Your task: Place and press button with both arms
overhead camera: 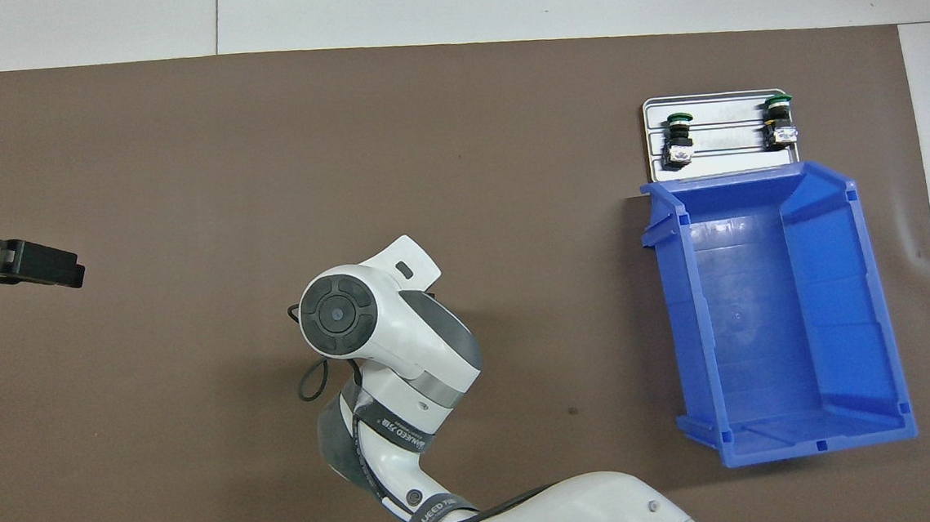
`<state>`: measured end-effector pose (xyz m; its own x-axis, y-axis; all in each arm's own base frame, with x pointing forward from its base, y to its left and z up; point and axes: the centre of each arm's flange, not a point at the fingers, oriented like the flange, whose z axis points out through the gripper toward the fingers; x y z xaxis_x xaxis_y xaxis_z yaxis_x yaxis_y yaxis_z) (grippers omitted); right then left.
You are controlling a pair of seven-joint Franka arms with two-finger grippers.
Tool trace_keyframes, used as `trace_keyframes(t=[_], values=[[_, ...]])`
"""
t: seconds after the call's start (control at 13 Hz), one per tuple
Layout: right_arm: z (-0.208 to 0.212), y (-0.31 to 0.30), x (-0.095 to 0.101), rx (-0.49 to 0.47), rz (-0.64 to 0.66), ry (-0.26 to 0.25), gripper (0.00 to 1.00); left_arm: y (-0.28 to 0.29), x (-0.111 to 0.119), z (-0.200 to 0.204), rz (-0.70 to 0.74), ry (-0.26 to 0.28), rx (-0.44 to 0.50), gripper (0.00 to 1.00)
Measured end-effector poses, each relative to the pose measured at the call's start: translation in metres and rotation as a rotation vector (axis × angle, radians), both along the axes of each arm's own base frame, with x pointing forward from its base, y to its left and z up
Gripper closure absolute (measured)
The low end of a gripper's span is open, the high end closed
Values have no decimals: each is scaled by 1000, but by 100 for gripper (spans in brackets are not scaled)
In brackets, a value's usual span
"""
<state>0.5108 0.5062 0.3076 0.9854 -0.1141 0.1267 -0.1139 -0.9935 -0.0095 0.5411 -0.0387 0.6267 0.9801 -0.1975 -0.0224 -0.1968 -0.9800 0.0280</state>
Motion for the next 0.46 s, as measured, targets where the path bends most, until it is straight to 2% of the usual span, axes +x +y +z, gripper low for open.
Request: trace_keyframes(t=[0.46], values=[[-4, 2, -5, -3, 7, 4, 23, 0, 0, 0, 0, 0, 0, 0]])
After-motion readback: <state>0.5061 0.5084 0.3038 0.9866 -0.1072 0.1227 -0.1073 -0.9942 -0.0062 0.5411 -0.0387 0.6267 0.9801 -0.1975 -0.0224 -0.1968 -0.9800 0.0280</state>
